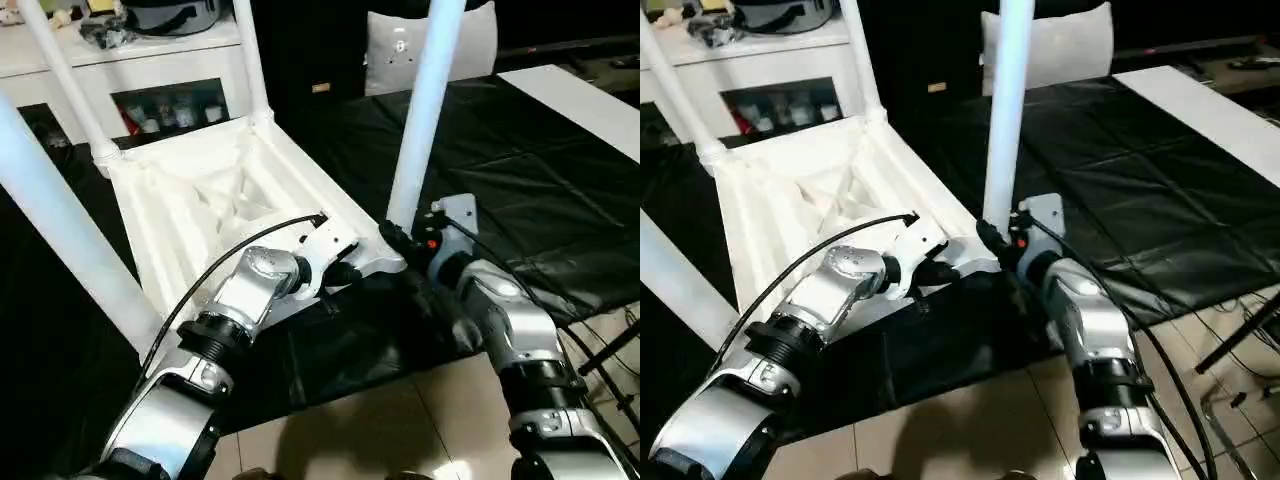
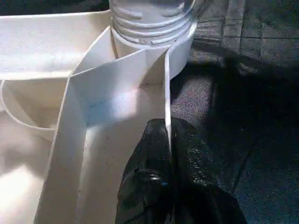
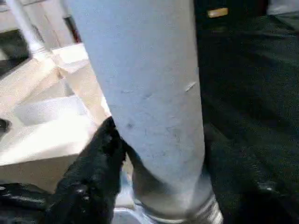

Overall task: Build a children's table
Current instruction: Rotate leg to tighten

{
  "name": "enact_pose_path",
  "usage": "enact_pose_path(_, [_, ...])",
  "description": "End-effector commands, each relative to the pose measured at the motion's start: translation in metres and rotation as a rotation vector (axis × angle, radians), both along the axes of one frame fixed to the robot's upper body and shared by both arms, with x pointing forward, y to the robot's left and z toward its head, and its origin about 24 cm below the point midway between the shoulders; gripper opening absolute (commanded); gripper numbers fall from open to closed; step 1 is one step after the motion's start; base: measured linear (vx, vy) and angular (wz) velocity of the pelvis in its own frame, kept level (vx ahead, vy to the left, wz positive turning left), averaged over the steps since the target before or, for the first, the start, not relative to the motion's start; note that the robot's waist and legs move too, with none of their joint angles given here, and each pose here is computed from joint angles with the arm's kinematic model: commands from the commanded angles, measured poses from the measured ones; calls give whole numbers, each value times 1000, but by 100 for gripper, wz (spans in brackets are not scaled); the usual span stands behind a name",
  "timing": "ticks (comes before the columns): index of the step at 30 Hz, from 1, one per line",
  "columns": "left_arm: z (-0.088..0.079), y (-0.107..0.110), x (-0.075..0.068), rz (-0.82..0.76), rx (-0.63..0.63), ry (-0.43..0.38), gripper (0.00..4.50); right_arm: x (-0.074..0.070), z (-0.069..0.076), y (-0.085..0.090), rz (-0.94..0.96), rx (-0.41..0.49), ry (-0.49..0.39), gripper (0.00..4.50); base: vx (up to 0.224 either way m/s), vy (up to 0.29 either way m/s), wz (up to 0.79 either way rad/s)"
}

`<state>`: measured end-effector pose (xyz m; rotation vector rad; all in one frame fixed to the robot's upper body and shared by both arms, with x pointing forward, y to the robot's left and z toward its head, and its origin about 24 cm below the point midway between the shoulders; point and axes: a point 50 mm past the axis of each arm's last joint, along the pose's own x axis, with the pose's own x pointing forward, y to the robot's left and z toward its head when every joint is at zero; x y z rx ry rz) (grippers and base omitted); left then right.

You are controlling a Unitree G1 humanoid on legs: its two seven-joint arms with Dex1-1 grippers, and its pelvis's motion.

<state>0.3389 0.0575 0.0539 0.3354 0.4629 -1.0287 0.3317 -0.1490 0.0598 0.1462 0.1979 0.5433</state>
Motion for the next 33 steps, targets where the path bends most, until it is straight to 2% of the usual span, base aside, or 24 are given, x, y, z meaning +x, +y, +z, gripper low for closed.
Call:
enact_pose_path(1, [6, 0, -1, -56, -15, -66, 0, -9, -1, 4, 115, 32, -11, 306, 0, 0, 0])
enact_pose_path(3, [7, 2, -1, -67, -16, -76, 0, -10, 0, -1, 129, 26, -20, 319, 0, 0, 0])
enact_pose_path(7, [4, 16, -4, -160, 6, -91, 0, -18, 10, -31, 238, -4, -63, 350, 0, 0, 0])
enact_pose_path(11, [1, 26, -7, -225, 35, -76, 0, -25, 15, -44, 327, -13, -40, 374, 0, 0, 0])
enact_pose_path(13, [0, 28, -9, -262, 42, -80, 0, -28, 15, -47, 366, -25, -28, 394, 0, 0, 0])
enact_pose_path(14, [0, 32, -14, -343, 40, -67, 0, -32, 17, -52, 435, -58, -12, 402, 0, 0, 0])
enact_pose_path(18, [-1, 38, -22, -496, 85, -64, 0, -36, 21, -57, 532, -134, -20, 402, 0, 0, 0])
enact_pose_path(21, [-1, 43, -27, -597, 140, -63, 0, -39, 23, -60, 620, -142, -2, 402, 0, 0, 0])
enact_pose_path(23, [-1, 43, -30, -656, 160, -54, 0, -42, 23, -57, 696, -152, 11, 375, 0, 0, 0])
enact_pose_path(25, [0, 42, -31, -693, 165, -53, 0, -42, 23, -55, 716, -144, 16, 367, 0, 0, 0])
enact_pose_path(30, [1, 37, -33, -760, 174, -57, 0, -45, 22, -48, 810, -122, 38, 323, 0, 0, 0])
enact_pose_path(32, [2, 35, -33, -771, 175, -61, 0, -46, 20, -43, 839, -115, 45, 290, 0, 0, 0])
enact_pose_path(33, [2, 35, -33, -772, 176, -61, 0, -46, 19, -43, 843, -114, 46, 290, 0, 0, 0])
